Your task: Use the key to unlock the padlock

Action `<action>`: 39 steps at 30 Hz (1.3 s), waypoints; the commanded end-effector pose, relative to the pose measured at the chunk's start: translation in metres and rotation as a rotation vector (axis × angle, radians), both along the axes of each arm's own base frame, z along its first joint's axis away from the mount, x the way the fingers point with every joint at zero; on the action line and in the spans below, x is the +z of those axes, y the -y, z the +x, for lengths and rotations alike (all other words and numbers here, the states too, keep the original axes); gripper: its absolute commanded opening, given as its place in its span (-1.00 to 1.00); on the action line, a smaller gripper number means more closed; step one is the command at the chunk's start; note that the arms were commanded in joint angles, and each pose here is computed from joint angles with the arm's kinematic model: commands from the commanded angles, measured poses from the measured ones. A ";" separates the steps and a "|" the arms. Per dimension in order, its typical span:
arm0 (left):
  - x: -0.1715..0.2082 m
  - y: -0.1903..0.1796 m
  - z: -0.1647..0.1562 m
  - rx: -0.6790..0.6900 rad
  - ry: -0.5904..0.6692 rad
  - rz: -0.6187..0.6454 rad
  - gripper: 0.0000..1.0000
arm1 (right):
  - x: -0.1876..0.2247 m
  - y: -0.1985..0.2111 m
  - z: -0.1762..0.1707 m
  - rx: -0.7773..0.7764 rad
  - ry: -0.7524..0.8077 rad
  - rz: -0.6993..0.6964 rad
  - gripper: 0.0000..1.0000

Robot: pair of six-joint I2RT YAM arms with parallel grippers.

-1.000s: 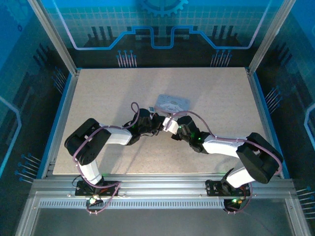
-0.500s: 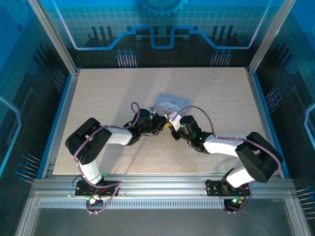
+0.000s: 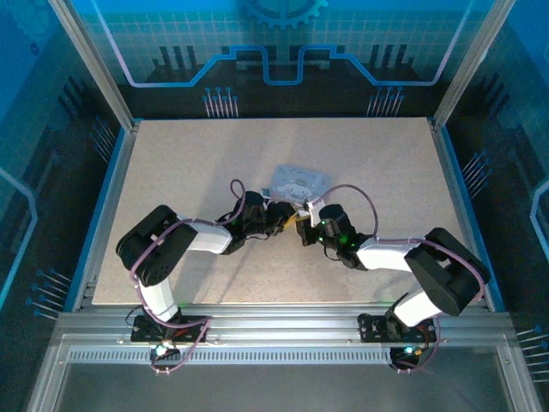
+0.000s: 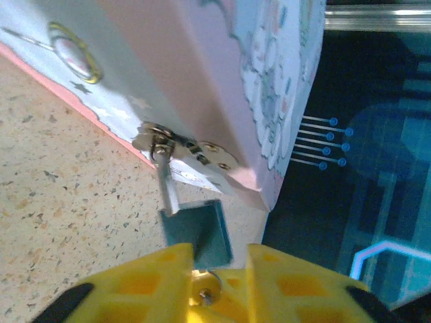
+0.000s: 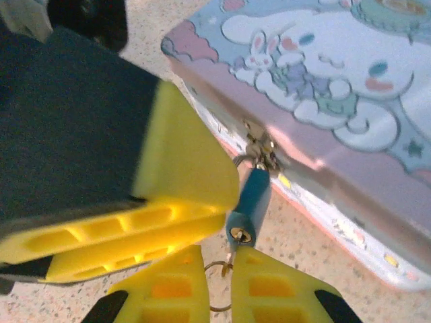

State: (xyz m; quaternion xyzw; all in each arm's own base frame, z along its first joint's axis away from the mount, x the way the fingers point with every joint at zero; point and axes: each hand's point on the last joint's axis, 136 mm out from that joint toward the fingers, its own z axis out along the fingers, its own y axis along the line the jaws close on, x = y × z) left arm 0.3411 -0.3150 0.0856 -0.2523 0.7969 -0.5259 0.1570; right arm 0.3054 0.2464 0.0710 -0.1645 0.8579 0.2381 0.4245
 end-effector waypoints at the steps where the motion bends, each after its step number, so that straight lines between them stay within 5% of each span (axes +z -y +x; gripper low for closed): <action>1: 0.014 -0.006 -0.005 -0.020 0.042 0.012 -0.26 | -0.009 0.005 -0.002 -0.072 -0.100 0.113 -1.00; 12: 0.028 -0.051 -0.002 0.014 0.102 0.143 0.16 | -0.028 0.025 -0.012 -0.171 -0.254 0.314 -1.00; 18: 0.040 -0.087 0.024 0.006 0.149 0.327 0.40 | -0.036 0.036 -0.015 -0.166 -0.300 0.355 -0.98; 27: 0.032 -0.082 0.062 -0.149 0.123 0.487 0.54 | -0.042 0.057 -0.013 -0.191 -0.299 0.367 -0.53; 39: -0.013 -0.062 0.077 -0.255 0.032 0.484 0.55 | -0.004 0.073 -0.015 -0.119 -0.221 0.397 -0.03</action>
